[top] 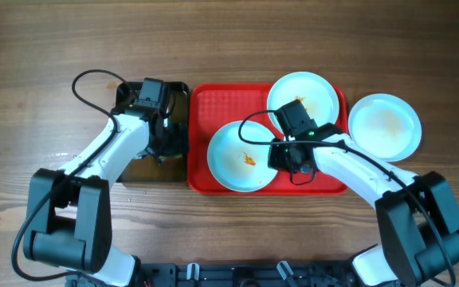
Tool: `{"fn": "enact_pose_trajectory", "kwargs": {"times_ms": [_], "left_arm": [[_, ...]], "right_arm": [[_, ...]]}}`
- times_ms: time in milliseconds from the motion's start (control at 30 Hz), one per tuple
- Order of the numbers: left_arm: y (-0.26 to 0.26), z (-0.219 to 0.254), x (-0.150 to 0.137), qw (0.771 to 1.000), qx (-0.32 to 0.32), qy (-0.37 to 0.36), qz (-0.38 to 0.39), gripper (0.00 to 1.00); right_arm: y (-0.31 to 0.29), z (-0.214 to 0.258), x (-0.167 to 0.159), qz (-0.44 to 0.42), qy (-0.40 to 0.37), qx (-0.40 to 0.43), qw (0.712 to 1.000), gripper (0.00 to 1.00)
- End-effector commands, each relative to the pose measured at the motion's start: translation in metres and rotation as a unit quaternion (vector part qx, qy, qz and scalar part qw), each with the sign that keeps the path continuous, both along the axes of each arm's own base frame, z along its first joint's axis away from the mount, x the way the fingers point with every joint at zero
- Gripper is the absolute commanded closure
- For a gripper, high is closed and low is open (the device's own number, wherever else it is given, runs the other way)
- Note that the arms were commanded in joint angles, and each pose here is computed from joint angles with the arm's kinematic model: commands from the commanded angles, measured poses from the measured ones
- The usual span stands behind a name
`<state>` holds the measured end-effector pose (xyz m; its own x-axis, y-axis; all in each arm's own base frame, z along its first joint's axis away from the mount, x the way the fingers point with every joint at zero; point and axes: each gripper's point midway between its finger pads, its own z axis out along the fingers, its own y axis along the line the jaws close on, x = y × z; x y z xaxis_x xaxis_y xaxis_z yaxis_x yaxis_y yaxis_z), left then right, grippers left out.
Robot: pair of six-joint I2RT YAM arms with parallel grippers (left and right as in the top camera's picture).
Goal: Clean dirty plates on tray and stack at the side
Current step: 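Grasp the rim of the upper-left plate with the right gripper, pull it forward, then lift the sponge from the water with the left gripper toward the plate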
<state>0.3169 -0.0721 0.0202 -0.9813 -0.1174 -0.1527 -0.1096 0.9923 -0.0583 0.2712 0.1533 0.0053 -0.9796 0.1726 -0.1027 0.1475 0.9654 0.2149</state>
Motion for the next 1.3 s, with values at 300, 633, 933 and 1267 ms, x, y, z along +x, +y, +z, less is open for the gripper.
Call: {"fn": "enact_pose_trajectory", "kwargs": {"times_ms": [300,633,933,1267], "left_arm": [[-0.004,-0.003,0.016,0.999,-0.015,-0.050,0.005,0.20],[0.001,-0.023,-0.003,0.999,-0.013,-0.030,0.018,0.46],[-0.002,-0.019,0.011,0.998,-0.020,-0.060,0.018,0.96],[-0.004,0.006,0.017,0.996,-0.025,-0.087,0.014,0.96]], "right_arm": [[-0.005,0.003,0.006,0.022,-0.024,-0.020,0.999,0.96],[-0.002,0.003,0.005,0.034,-0.022,-0.013,0.999,0.95],[-0.002,0.004,0.005,0.035,-0.021,-0.011,0.999,0.95],[-0.002,0.004,0.005,0.035,-0.021,-0.011,0.999,0.88]]}}
